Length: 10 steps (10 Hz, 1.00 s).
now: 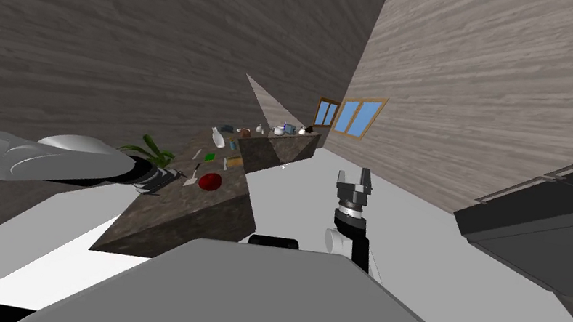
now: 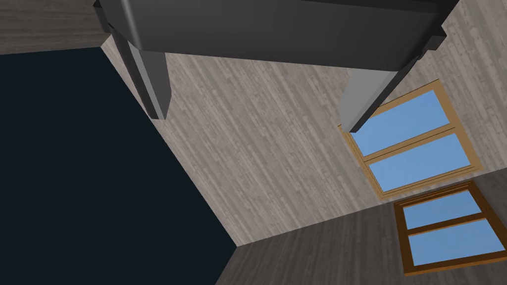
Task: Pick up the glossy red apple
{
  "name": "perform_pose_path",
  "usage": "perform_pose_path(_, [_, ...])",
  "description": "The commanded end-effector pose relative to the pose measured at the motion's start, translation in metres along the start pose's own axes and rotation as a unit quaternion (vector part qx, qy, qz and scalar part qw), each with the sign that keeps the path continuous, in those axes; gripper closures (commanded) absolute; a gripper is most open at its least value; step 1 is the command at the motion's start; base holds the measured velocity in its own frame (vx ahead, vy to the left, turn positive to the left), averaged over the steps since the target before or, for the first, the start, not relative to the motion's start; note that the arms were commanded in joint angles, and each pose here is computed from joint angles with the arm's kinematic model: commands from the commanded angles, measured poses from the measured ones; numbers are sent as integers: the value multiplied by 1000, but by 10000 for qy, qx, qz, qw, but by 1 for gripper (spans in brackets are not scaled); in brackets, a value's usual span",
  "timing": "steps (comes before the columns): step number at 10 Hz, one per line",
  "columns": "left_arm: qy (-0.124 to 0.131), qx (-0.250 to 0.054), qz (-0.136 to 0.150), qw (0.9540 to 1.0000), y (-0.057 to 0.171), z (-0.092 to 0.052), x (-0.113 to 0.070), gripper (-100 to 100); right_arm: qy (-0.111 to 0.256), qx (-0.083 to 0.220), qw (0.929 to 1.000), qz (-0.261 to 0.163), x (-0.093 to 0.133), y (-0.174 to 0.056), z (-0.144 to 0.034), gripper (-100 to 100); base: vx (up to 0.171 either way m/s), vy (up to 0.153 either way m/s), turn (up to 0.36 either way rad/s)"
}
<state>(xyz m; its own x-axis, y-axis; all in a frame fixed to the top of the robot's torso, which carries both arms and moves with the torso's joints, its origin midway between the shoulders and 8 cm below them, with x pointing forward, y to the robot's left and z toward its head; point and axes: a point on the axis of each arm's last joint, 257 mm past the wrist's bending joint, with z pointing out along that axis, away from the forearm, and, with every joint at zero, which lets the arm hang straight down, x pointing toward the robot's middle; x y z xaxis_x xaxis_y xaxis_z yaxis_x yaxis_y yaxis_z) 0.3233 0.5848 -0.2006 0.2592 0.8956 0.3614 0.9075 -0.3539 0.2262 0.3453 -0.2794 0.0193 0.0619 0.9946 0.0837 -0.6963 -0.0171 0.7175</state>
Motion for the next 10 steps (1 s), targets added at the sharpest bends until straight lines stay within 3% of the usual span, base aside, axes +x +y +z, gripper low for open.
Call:
perform_pose_path(1, [142, 167, 331, 9992, -9, -3, 9, -100, 0, 0, 10000, 0, 0, 0, 0, 0, 124, -108, -263])
perform_pose_path(4, [191, 537, 809, 9951, -36, -4, 12, -100, 0, 0, 10000, 0, 0, 0, 0, 0, 145, -122, -231])
perform_pose_path(7, [157, 578, 819, 9948, -41, -2, 7, -100, 0, 0, 10000, -1, 0, 0, 0, 0, 72, -67, -55])
perform_pose_path(8, [156, 581, 830, 9947, -41, -2, 7, 0, 0, 0, 10000, -1, 0, 0, 0, 0, 7, -5, -2])
perform_pose_path(9, [116, 850, 454, 9953, -71, 2, 16, -100, 0, 0, 10000, -1, 0, 0, 0, 0, -140, 127, -337])
perform_pose_path(10, [120, 968, 153, 9951, -86, 5, 22, -100, 2, -3, 10000, 0, 0, 0, 0, 0, -208, 179, -455])
